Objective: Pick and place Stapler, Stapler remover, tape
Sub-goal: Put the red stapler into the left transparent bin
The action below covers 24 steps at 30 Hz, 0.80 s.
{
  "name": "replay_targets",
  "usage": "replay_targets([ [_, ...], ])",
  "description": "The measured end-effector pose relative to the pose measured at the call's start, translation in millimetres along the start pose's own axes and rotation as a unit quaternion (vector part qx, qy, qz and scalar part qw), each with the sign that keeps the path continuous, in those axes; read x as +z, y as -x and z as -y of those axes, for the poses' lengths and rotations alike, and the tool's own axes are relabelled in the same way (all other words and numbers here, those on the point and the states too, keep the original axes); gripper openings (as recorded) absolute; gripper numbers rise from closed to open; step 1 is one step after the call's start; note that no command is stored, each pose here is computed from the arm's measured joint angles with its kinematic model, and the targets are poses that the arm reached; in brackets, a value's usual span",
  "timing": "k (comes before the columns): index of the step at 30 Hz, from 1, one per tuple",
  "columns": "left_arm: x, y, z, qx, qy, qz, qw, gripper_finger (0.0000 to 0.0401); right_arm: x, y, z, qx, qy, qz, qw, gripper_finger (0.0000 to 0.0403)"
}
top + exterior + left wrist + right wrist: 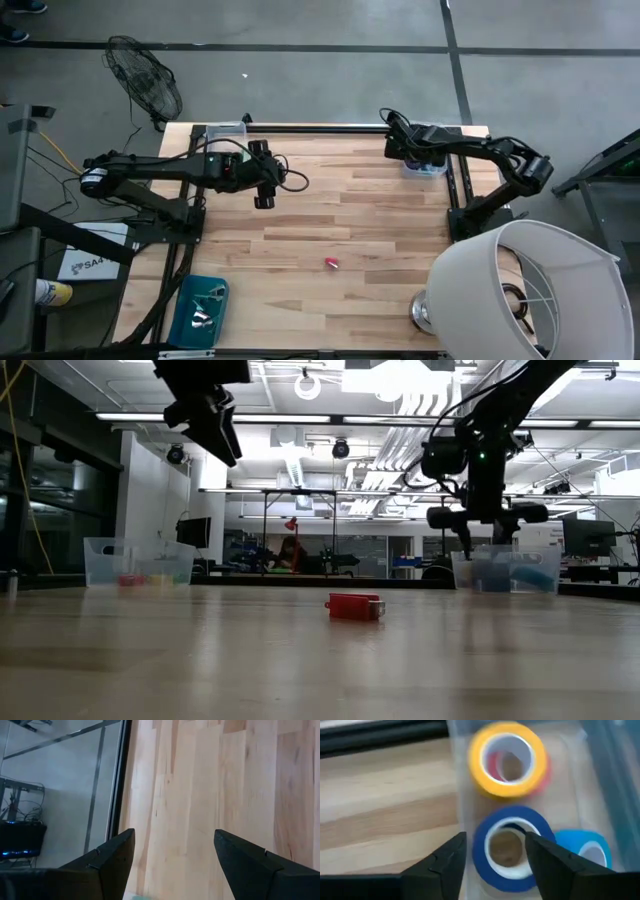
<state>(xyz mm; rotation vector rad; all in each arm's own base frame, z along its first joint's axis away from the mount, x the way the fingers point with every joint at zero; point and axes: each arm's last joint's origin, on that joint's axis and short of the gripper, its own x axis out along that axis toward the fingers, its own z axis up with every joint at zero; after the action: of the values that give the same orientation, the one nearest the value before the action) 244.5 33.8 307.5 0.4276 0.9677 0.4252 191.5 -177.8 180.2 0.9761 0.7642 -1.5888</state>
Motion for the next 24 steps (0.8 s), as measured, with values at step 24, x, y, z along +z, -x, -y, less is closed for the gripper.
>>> replay_targets([
  [24, -1.2, 0.0, 2.2, -0.033, -0.016, 0.001, 0.999, 0.0269, -23.2, 71.6, -34.5, 0.246, 0.176, 0.107, 0.947, 0.0214],
])
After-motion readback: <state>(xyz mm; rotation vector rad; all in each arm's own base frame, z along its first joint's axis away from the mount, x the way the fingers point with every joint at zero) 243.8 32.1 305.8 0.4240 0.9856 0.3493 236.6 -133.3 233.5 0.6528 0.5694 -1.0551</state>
